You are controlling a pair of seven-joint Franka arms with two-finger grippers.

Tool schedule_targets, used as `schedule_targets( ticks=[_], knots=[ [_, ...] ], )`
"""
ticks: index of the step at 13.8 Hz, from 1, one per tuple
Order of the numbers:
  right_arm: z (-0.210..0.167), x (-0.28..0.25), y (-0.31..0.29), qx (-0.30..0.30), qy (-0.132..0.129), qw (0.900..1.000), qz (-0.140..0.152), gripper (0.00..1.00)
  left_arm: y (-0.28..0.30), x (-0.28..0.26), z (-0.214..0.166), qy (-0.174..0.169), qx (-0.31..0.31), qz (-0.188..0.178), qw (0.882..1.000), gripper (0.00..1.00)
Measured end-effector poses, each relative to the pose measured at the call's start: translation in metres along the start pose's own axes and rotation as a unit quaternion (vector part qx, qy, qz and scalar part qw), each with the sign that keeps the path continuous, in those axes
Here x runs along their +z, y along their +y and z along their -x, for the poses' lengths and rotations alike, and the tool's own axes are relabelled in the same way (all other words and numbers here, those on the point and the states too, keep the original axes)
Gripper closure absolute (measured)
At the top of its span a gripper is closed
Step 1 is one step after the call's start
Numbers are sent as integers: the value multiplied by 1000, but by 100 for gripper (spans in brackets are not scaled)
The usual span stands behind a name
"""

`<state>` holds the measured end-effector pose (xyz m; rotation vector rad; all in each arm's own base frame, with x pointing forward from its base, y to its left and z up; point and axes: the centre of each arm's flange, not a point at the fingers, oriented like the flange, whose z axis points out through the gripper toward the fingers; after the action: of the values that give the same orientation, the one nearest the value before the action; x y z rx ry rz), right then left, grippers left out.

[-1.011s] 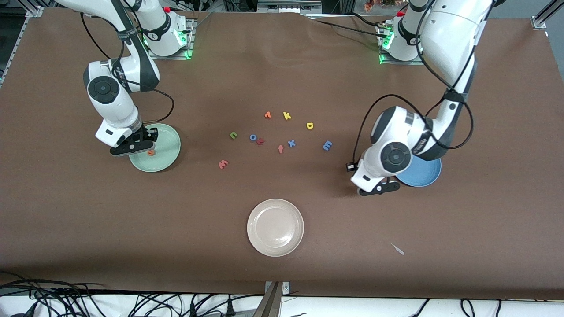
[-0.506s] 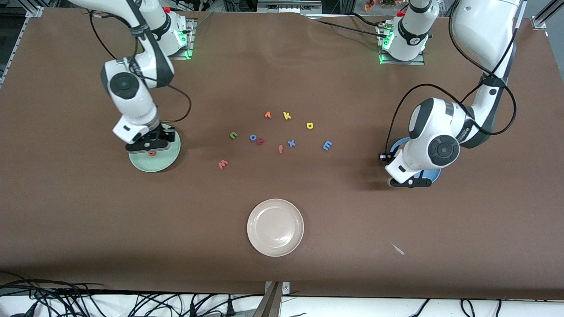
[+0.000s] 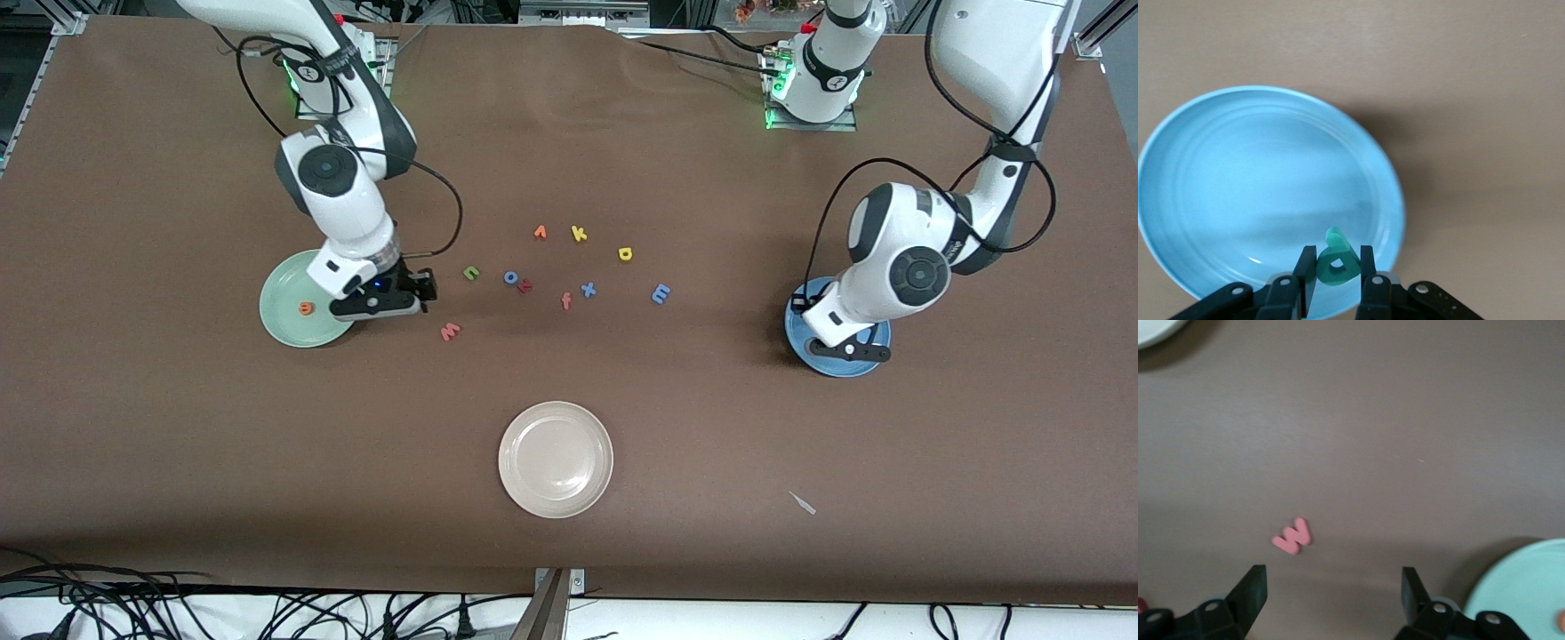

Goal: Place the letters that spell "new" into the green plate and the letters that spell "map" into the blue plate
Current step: 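Place the e and p on green and blue plates with both grippers, then grasp the pink w with the right gripper while the left gripper reaches the m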

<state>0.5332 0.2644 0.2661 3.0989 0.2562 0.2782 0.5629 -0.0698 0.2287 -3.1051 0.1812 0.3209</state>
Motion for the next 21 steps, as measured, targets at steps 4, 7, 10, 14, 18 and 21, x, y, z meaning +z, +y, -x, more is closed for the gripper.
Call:
schedule_targets(
  ticks=[4,7,10,14,18,21],
  knots=[
    [-3,28,-30,-28,0,999,-19,1,2,14,7,-2,35,2,999,59],
    [-1,43,-35,-69,12,997,-31,2,2,12,6,-1,74,2,997,29],
    [1,54,-37,-101,24,994,-39,2,18,3,1,10,91,2,996,1],
    [12,72,-38,-122,47,990,-56,2,70,-7,0,20,119,26,992,0],
    [24,87,-29,-135,43,988,-55,2,133,-13,5,28,170,34,984,0],
    [25,89,-24,-138,42,988,-52,4,171,-11,2,30,187,36,981,0]
  ],
)
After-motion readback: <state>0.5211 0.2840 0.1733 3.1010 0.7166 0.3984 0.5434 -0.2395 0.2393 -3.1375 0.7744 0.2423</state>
